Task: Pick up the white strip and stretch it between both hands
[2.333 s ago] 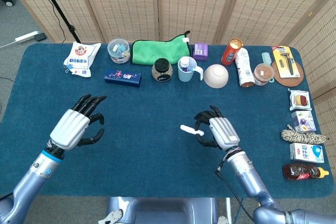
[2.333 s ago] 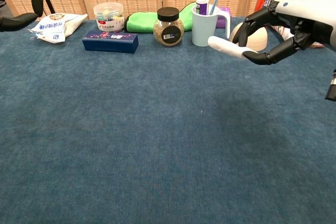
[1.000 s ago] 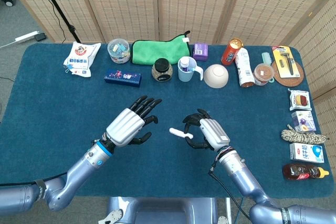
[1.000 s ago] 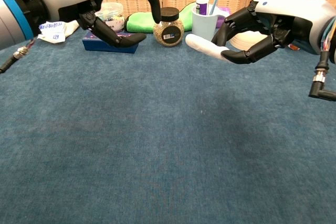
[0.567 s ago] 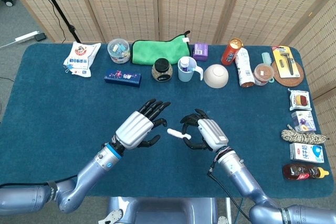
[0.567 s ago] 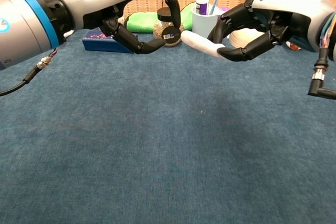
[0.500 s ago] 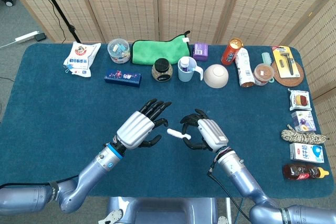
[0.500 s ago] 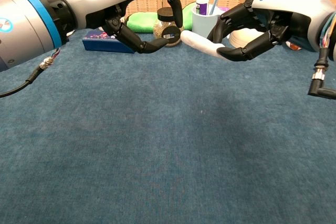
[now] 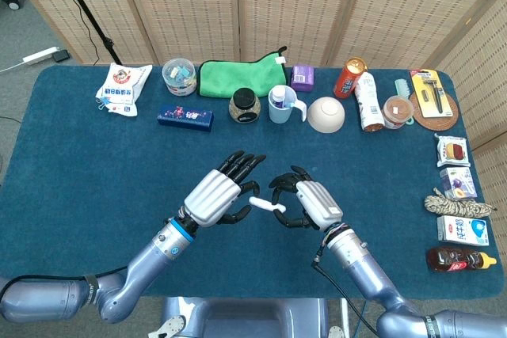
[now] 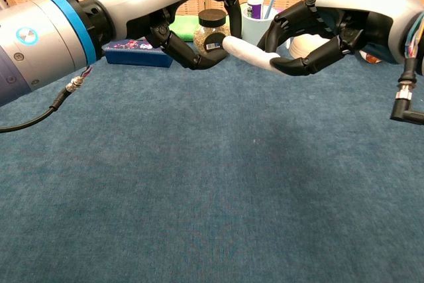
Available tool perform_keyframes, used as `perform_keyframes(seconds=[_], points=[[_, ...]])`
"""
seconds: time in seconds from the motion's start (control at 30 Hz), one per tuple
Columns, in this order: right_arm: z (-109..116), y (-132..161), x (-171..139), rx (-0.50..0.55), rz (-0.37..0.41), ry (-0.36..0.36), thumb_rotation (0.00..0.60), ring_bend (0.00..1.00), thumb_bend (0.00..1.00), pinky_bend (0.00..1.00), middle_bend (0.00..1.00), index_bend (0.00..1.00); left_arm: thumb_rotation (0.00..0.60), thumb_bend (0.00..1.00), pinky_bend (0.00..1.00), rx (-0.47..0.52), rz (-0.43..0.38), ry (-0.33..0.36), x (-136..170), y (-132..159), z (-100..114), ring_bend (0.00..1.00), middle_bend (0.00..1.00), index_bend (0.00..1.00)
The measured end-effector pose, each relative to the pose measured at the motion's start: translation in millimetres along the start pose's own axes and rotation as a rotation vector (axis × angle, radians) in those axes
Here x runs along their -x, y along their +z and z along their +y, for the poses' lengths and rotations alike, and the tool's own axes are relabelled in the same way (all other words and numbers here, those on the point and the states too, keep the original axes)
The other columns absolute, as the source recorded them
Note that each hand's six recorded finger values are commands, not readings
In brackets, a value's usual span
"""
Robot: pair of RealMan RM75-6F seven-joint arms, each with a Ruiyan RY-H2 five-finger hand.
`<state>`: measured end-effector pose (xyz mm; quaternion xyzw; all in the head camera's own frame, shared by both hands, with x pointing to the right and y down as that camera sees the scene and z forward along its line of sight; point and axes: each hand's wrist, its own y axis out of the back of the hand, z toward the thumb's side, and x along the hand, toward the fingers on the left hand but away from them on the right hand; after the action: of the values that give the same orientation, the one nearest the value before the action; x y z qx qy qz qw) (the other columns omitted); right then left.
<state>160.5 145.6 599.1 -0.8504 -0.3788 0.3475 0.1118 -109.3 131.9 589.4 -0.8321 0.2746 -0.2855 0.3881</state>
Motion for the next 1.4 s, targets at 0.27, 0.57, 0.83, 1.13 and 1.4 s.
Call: perform_keyframes(seconds=[0.27, 0.57, 0.83, 1.13, 1.4], points=[[-3, 2, -1, -0.003, 0.005, 0.01, 0.6, 0.21, 0.59, 0.0, 0.3, 0.63, 0.547, 0.37, 0.0, 0.031, -0.002, 0.01, -2, 6, -1, 0.0, 0.0, 0.47], [-5, 4, -1, 0.001, 0.009, 0.016, 0.6, 0.21, 0.59, 0.0, 0.3, 0.63, 0.554, 0.37, 0.0, 0.029, 0.002, 0.009, -2, 7, -3, 0.0, 0.0, 0.5], [-7, 5, -2, 0.008, 0.012, 0.023, 0.6, 0.21, 0.59, 0.0, 0.3, 0.63, 0.589, 0.37, 0.0, 0.04, 0.008, 0.012, -4, 8, -4, 0.0, 0.0, 0.55], [-6, 4, -3, 0.017, 0.01, 0.025, 0.6, 0.21, 0.59, 0.0, 0.3, 0.63, 0.6, 0.4, 0.0, 0.057, 0.017, 0.026, -8, 10, -5, 0.0, 0.0, 0.65], [-5, 3, -3, 0.021, 0.009, 0.026, 0.6, 0.21, 0.59, 0.0, 0.3, 0.63, 0.6, 0.46, 0.0, 0.072, 0.033, 0.027, -12, 8, -8, 0.0, 0.0, 0.73]])
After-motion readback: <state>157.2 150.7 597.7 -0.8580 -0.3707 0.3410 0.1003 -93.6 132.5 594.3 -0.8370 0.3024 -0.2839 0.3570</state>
